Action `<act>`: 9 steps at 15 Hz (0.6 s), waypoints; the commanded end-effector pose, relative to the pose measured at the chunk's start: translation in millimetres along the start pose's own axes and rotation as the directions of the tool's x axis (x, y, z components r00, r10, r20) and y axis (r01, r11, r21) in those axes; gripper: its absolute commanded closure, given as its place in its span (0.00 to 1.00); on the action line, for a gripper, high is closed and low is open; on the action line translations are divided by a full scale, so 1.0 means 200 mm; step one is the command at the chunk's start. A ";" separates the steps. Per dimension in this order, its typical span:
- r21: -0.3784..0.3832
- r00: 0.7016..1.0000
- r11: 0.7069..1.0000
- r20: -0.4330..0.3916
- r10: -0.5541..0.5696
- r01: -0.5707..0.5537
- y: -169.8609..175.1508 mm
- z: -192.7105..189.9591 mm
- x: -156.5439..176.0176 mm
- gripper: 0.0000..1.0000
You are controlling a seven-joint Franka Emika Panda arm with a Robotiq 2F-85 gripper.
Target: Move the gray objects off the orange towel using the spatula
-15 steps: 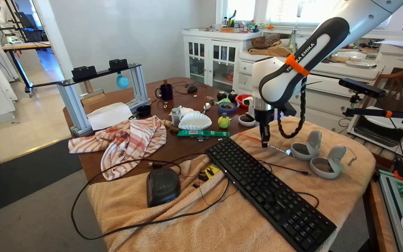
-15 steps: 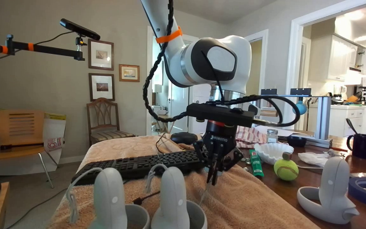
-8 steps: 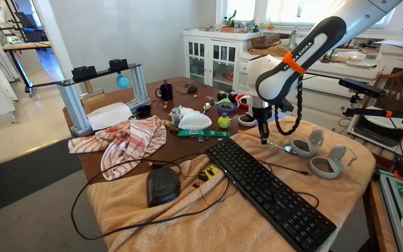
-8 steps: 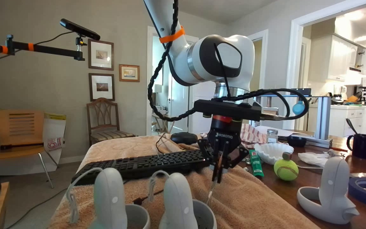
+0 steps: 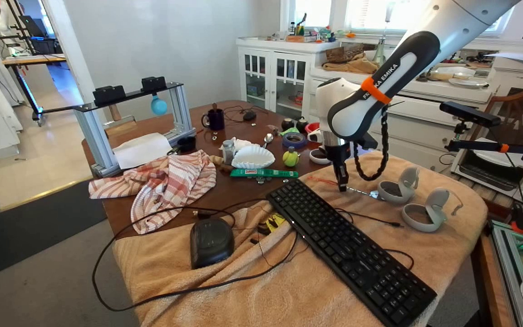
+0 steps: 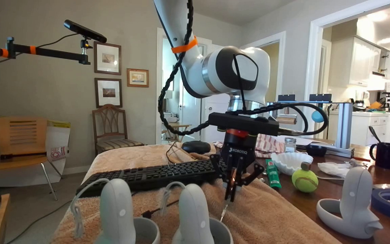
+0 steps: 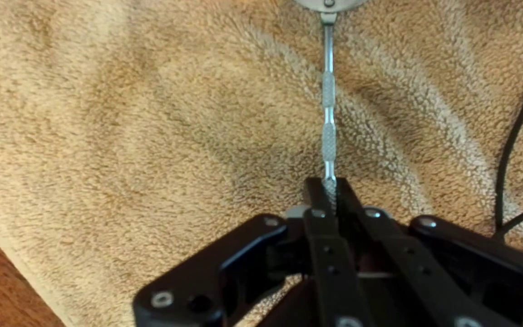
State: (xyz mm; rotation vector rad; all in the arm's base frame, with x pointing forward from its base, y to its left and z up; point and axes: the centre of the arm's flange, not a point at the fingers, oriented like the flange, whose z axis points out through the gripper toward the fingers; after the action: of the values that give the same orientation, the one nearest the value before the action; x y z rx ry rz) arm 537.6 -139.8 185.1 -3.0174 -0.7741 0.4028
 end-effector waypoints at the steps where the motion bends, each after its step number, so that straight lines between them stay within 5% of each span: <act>1: 0.004 0.998 0.999 0.059 -0.039 0.038 0.02 0.04 0.03 0.98; 9: 0.008 0.985 0.994 0.133 -0.110 0.110 -0.01 0.12 0.04 0.98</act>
State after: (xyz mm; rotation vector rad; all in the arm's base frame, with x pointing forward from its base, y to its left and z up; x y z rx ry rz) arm 536.5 -134.9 172.9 -2.9729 -0.8816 0.5328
